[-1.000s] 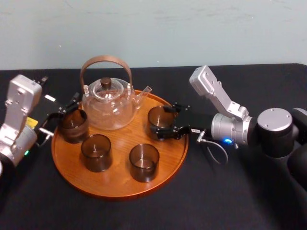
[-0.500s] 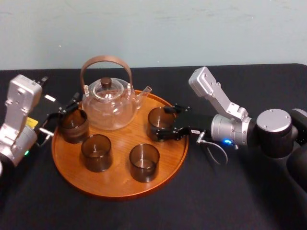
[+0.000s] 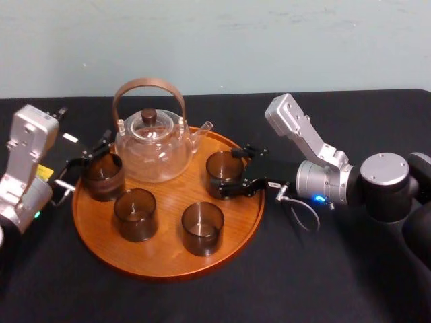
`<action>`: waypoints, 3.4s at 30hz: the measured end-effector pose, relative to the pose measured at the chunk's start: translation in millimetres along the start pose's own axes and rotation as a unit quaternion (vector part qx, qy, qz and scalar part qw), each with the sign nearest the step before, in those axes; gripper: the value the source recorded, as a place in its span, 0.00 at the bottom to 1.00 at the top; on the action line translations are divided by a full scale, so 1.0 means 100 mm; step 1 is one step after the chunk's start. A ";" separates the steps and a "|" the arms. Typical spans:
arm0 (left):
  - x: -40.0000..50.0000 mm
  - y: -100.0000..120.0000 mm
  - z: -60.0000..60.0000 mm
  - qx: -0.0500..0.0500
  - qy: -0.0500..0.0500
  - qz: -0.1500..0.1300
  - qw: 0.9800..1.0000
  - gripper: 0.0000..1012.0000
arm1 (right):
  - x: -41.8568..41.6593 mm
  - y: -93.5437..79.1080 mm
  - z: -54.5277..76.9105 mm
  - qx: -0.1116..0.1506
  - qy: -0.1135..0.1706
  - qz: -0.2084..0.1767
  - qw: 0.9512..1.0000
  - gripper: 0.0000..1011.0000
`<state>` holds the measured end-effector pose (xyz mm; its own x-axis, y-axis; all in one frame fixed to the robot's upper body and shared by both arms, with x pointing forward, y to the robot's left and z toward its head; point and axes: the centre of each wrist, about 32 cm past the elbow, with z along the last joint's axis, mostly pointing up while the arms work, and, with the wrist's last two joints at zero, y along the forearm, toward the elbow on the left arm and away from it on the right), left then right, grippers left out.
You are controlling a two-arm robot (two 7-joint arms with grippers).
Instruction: Pick up the glass from the table and place it on the tray.
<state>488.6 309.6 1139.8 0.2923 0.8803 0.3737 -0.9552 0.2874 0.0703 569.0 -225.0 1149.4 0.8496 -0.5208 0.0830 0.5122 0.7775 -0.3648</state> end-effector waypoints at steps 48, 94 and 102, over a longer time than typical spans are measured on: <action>0.000 0.00 0.00 0.000 0.000 0.000 1.000 0.99 | -0.188 -1.22 -0.19 0.071 -0.005 -0.081 0.994 0.99; 0.000 0.00 0.00 0.000 0.000 0.000 1.000 0.99 | -0.351 -0.99 -0.64 0.103 0.040 -0.269 0.957 0.99; 0.000 0.00 0.00 0.000 0.000 0.000 1.000 0.99 | -0.354 -0.99 -0.64 0.103 0.040 -0.268 0.957 0.99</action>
<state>488.6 309.7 1139.8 0.2923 0.8803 0.3737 -0.9552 0.2874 0.0703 479.9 -306.4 1123.4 0.4490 -0.8836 0.1328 0.8931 0.4391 -0.0983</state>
